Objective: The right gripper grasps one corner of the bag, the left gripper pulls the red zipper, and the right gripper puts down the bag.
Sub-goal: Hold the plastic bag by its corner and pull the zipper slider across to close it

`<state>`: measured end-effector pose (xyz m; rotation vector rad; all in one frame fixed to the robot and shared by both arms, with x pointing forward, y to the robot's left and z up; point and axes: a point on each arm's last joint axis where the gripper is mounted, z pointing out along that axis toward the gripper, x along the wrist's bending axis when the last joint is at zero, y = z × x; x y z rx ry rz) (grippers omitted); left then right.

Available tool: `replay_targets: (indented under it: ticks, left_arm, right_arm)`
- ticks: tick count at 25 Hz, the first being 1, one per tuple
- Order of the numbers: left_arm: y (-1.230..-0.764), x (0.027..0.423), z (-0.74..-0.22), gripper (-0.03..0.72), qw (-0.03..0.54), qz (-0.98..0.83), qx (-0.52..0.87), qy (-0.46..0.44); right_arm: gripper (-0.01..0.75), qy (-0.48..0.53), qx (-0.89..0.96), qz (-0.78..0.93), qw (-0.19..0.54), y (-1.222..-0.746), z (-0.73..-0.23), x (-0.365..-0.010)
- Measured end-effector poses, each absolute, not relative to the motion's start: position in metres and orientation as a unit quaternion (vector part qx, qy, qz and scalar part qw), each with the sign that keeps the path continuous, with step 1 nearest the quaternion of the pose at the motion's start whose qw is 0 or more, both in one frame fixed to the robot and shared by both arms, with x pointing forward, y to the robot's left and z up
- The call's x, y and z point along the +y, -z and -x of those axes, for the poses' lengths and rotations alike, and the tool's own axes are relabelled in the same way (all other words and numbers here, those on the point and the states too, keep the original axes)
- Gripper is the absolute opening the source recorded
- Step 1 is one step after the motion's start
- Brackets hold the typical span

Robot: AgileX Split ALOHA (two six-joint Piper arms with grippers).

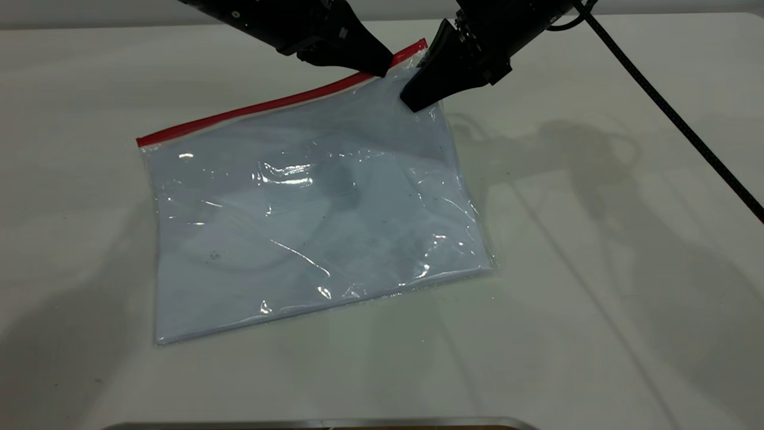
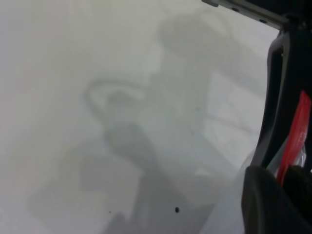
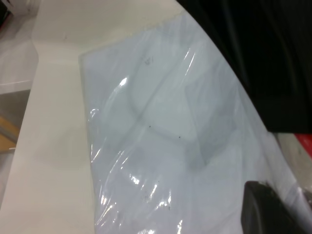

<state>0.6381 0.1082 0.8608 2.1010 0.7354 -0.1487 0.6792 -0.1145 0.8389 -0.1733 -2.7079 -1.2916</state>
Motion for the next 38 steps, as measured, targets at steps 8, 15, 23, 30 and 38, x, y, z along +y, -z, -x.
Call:
replay_targets:
  ticks: [8,15,23,30,38]
  left_arm:
    - [-0.862,0.108,-0.639,0.055,0.443,-0.854,0.271,0.046]
    - [-0.862,0.104,-0.641,0.055,0.439,-0.857,0.270,0.029]
    - [-0.856,0.110,-0.643,0.055,0.396,-0.884,0.247,-0.012]
    - [-0.851,0.115,-0.643,0.055,0.360,-0.906,0.221,-0.031]
    - [-0.843,0.127,-0.638,0.055,0.286,-0.933,0.217,-0.014]
  right_arm:
    - [0.033,0.430,-0.897,0.076,0.073,-0.839,-0.681,-0.118]
    - [0.033,0.451,-0.877,0.144,0.086,-0.843,-0.692,-0.149]
    - [0.033,0.457,-0.863,0.199,0.085,-0.844,-0.702,-0.189]
    - [0.033,0.457,-0.854,0.235,0.075,-0.844,-0.708,-0.218]
    - [0.033,0.452,-0.847,0.274,0.065,-0.843,-0.712,-0.250]
